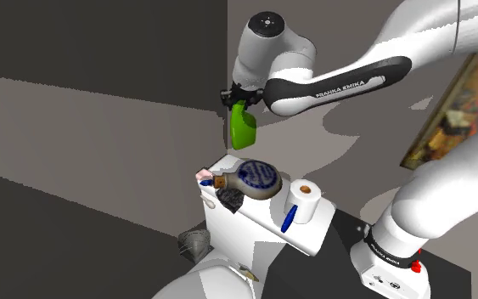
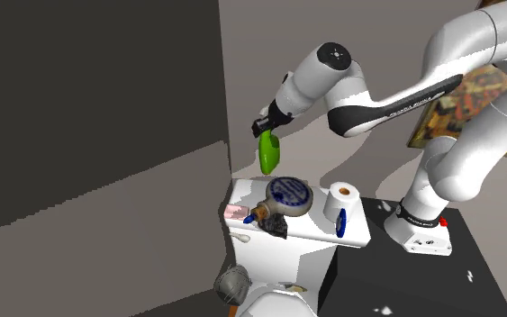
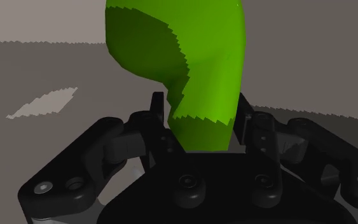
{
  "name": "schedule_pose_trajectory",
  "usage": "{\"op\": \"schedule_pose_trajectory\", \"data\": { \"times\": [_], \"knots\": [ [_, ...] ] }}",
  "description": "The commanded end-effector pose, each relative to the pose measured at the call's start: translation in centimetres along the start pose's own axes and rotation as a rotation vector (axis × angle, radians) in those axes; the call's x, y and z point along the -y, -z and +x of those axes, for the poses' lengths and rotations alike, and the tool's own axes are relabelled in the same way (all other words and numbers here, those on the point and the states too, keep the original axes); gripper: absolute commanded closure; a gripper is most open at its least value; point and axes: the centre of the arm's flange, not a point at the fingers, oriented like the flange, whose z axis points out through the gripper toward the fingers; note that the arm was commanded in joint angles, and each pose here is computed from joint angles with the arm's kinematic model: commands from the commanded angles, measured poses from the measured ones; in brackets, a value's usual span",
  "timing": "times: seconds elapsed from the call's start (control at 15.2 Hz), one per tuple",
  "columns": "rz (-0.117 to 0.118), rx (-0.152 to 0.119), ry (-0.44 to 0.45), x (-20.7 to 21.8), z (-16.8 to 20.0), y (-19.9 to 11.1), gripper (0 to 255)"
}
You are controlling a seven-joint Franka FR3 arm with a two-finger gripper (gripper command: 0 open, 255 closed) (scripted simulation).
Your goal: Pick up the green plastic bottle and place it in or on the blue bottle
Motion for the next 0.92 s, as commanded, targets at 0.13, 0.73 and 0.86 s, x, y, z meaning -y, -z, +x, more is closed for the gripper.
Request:
{"op": "schedule_pose_trajectory", "data": {
  "times": [0.13, 0.73, 0.86],
  "knots": [
    [0.000, 0.000, -0.001, -1.2, -3.4, 3.8, 255],
    [0.000, 0.000, -0.001, -1.5, -6.6, 1.1, 255],
    [0.000, 0.000, -0.001, -1.5, -7.3, 0.3, 255]
  ]
}}
